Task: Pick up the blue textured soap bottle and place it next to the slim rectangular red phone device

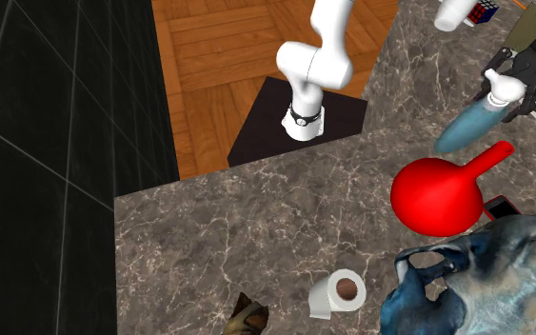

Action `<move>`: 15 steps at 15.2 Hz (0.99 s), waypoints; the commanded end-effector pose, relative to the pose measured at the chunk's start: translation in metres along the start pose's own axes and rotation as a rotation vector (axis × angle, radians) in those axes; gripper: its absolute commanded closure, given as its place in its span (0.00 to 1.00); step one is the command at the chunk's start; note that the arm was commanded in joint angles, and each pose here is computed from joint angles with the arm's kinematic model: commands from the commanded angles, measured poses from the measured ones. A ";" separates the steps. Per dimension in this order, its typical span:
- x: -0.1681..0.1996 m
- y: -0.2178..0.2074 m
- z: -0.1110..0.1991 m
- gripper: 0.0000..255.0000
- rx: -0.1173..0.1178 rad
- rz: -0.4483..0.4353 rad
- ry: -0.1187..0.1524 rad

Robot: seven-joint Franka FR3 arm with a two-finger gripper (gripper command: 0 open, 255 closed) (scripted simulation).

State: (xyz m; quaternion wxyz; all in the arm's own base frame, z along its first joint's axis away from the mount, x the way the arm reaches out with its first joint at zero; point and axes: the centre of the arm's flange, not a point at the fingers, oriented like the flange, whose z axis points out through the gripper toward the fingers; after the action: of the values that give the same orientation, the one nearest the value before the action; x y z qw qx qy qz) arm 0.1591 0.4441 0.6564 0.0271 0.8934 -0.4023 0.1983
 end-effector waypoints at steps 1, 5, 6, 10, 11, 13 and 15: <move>-0.008 -0.001 0.000 1.00 0.000 0.001 -0.001; -0.016 0.002 0.019 1.00 0.000 0.001 -0.001; -0.018 0.002 0.024 1.00 0.000 0.001 -0.001; -0.026 0.005 0.044 1.00 0.000 0.001 -0.001; -0.028 0.005 0.048 1.00 0.000 0.001 -0.001; -0.032 0.006 0.057 1.00 0.000 0.001 -0.001; -0.032 0.006 0.057 1.00 0.000 0.001 -0.001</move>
State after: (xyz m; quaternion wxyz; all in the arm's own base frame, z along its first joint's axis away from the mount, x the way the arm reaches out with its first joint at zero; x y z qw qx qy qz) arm 0.1539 0.4500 0.5956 0.0239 0.8930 -0.4026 0.1998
